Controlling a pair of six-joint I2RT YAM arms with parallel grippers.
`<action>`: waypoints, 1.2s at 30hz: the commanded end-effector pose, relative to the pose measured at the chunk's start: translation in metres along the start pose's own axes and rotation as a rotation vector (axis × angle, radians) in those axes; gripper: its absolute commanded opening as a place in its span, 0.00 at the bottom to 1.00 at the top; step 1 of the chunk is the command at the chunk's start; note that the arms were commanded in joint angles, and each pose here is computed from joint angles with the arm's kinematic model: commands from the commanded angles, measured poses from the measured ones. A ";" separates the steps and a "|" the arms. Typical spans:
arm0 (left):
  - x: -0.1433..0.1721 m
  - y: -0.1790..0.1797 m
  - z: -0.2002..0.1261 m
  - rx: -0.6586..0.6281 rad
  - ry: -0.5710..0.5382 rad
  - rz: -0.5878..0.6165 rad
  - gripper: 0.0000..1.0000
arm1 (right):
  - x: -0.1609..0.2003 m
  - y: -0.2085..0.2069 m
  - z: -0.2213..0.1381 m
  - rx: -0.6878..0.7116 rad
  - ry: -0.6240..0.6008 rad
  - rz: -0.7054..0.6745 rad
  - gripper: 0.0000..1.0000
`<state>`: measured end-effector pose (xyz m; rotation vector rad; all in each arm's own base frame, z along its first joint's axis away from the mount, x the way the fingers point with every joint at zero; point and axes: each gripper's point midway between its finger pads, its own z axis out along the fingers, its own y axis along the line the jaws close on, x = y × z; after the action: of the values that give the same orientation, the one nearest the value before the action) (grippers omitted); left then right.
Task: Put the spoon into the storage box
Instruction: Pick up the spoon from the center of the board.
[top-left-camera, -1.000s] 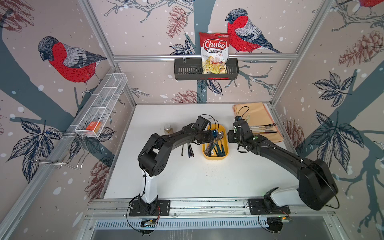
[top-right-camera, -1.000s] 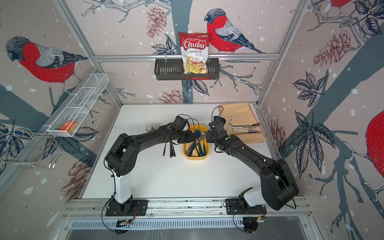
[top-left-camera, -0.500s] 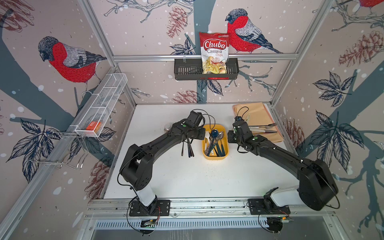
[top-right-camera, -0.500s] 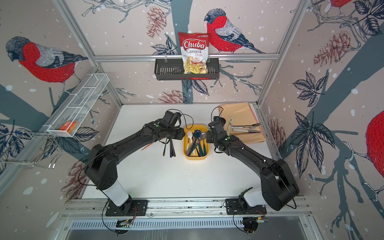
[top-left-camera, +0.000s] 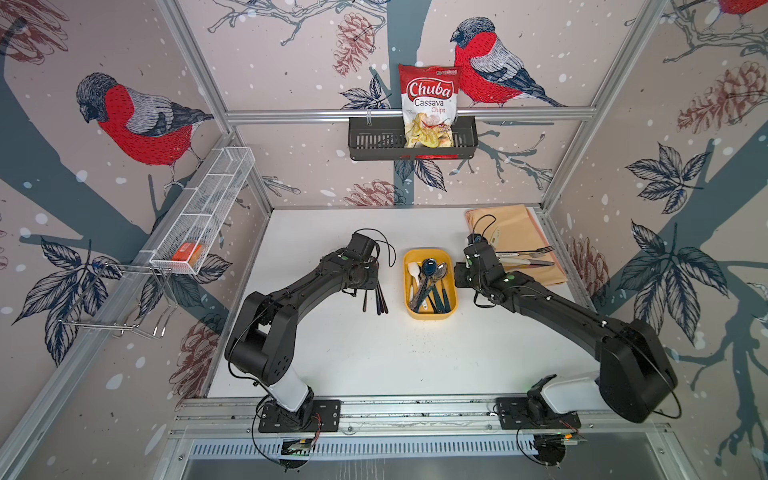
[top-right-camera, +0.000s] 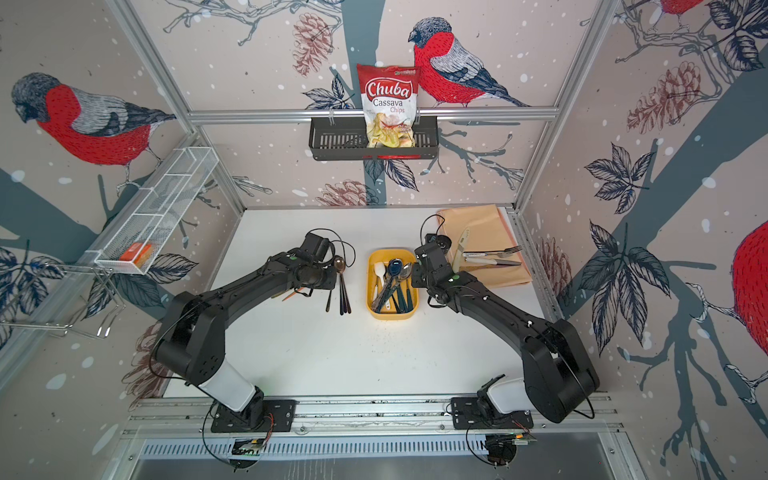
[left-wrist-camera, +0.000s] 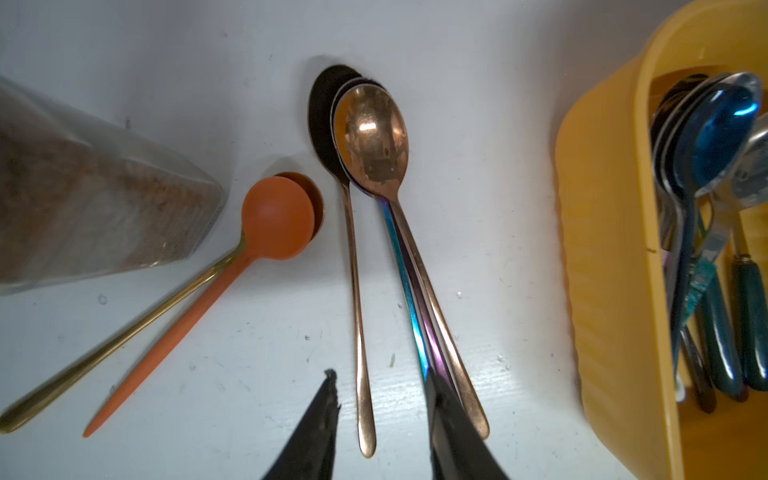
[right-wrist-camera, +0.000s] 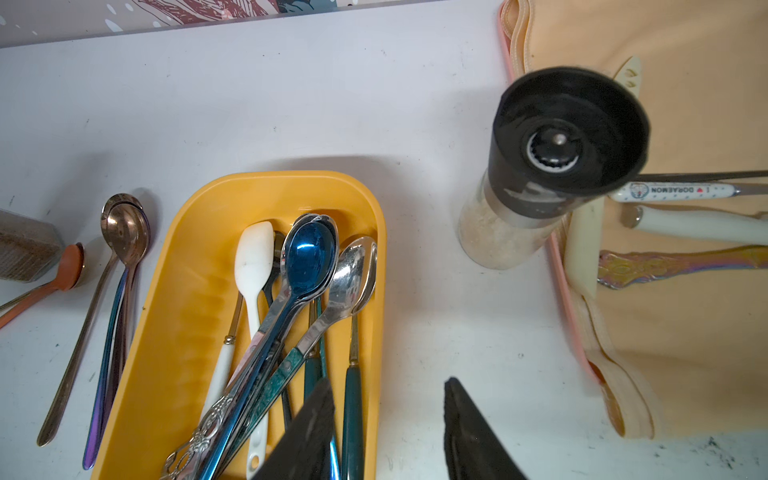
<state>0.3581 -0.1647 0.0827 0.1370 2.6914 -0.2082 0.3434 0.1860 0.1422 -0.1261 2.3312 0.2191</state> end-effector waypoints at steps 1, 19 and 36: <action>-0.007 0.005 0.012 -0.026 -0.017 -0.019 0.36 | 0.001 -0.006 -0.004 0.028 -0.009 0.015 0.45; -0.012 0.015 0.066 -0.104 0.031 -0.038 0.30 | 0.011 -0.024 -0.014 0.072 -0.018 0.039 0.45; -0.005 0.023 0.078 -0.141 0.072 -0.037 0.02 | 0.010 -0.025 -0.014 0.070 -0.017 0.048 0.45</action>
<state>0.4043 -0.1590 0.0186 0.0474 2.7351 -0.0414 0.3293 0.1607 0.1389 -0.0558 2.3343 0.1654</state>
